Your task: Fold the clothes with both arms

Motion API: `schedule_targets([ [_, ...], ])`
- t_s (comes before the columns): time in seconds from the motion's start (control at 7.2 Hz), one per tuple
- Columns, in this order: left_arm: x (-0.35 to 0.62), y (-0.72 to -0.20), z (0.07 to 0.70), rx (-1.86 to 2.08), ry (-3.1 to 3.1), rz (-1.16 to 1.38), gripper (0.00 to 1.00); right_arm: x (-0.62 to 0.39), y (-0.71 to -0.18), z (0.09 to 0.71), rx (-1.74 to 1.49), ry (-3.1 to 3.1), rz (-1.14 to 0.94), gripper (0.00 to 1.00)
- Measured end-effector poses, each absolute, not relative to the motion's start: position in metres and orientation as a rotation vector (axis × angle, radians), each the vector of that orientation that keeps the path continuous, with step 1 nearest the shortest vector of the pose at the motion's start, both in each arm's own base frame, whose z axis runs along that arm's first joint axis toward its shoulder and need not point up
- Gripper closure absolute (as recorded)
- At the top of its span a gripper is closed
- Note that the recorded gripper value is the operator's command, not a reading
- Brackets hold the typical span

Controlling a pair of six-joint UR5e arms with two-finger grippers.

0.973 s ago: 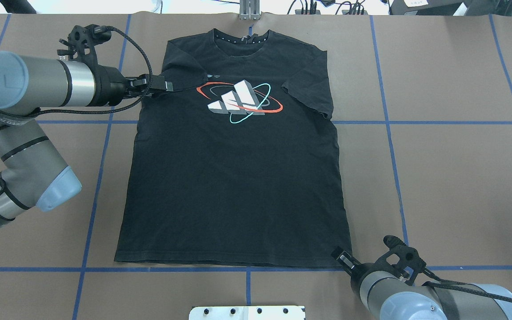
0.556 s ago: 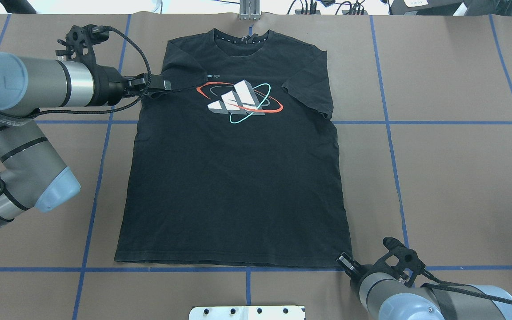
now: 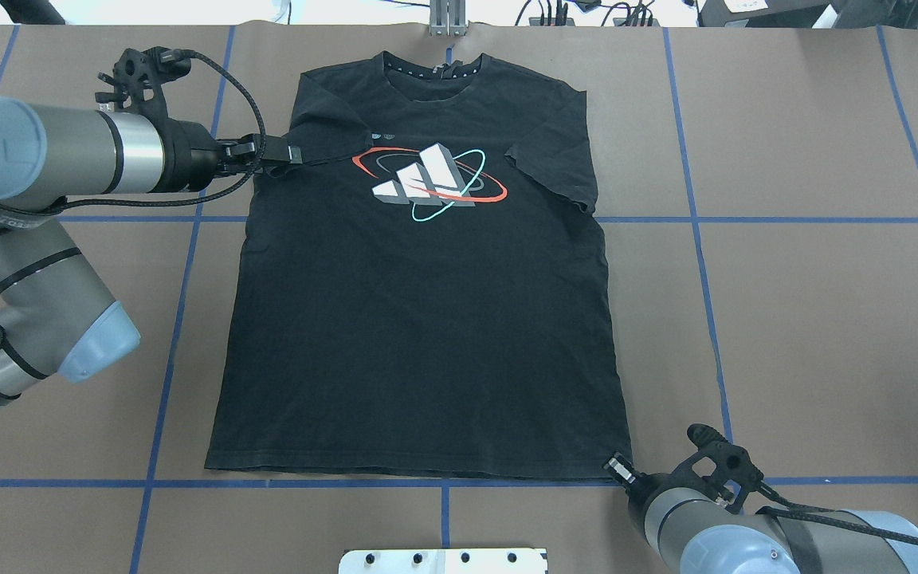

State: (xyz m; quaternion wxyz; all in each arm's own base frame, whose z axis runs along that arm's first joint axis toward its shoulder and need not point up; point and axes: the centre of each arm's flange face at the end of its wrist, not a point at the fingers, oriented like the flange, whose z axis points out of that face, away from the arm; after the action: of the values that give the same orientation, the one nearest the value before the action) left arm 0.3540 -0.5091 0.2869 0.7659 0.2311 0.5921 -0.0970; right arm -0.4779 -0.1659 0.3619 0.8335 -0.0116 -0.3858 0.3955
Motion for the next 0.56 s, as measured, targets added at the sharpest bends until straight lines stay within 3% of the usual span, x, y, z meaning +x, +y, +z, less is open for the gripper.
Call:
schedule_targets([
  [0.56,0.327,-0.415,0.352,0.223,1.243,-0.258,0.25,-0.447,-0.159,0.347,-0.070,-0.841,0.826,1.00],
])
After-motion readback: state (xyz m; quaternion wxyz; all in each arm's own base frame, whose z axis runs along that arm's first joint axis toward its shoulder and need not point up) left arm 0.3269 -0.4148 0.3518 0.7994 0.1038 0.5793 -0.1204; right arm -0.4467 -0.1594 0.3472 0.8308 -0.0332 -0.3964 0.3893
